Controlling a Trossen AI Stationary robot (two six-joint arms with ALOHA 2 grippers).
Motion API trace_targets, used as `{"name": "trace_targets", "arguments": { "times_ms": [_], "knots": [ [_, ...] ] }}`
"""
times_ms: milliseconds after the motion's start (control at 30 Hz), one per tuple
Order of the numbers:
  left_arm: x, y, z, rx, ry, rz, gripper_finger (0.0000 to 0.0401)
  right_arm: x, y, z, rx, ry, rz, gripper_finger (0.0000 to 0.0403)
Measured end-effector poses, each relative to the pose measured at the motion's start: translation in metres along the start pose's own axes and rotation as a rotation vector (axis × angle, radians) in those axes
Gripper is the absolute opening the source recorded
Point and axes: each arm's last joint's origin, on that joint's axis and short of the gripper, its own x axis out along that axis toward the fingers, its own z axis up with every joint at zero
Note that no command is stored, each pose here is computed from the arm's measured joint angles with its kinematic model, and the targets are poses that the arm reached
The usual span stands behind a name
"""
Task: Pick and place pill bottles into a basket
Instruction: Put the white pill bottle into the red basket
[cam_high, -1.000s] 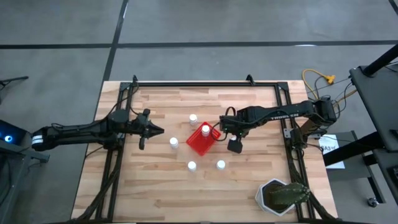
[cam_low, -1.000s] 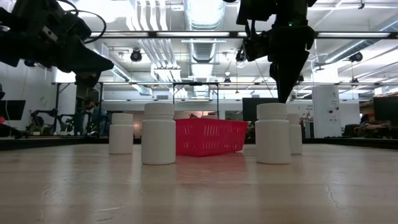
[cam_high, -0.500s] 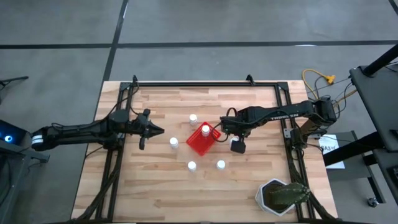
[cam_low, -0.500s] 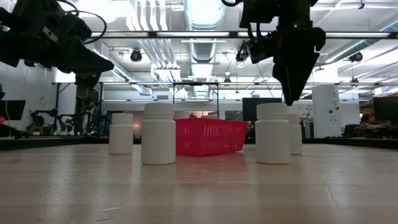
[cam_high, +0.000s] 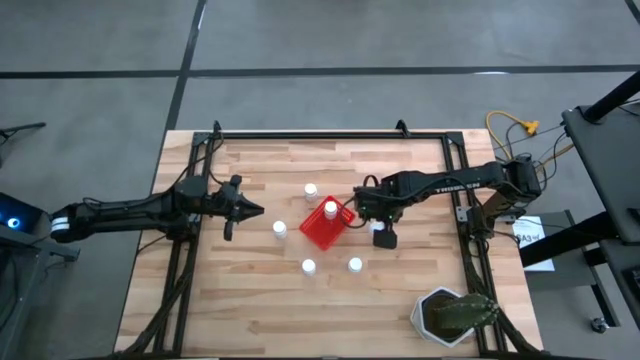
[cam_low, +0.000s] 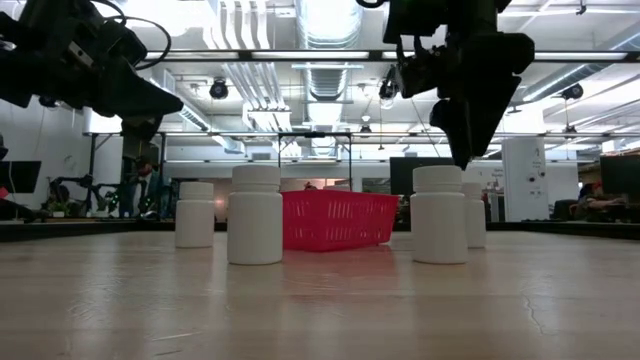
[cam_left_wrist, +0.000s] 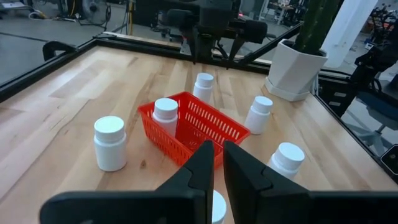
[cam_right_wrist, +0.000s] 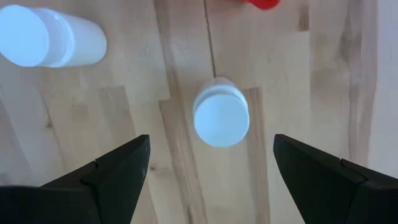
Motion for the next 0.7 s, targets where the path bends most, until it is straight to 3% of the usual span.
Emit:
{"name": "trace_targets", "arguments": {
  "times_ms": [700],
  "knots": [
    [0.000,0.000,0.000,0.000,0.000,0.000,0.0017,0.029,0.002,0.014,-0.021,0.034,0.003,0.0329]
  ]
}}
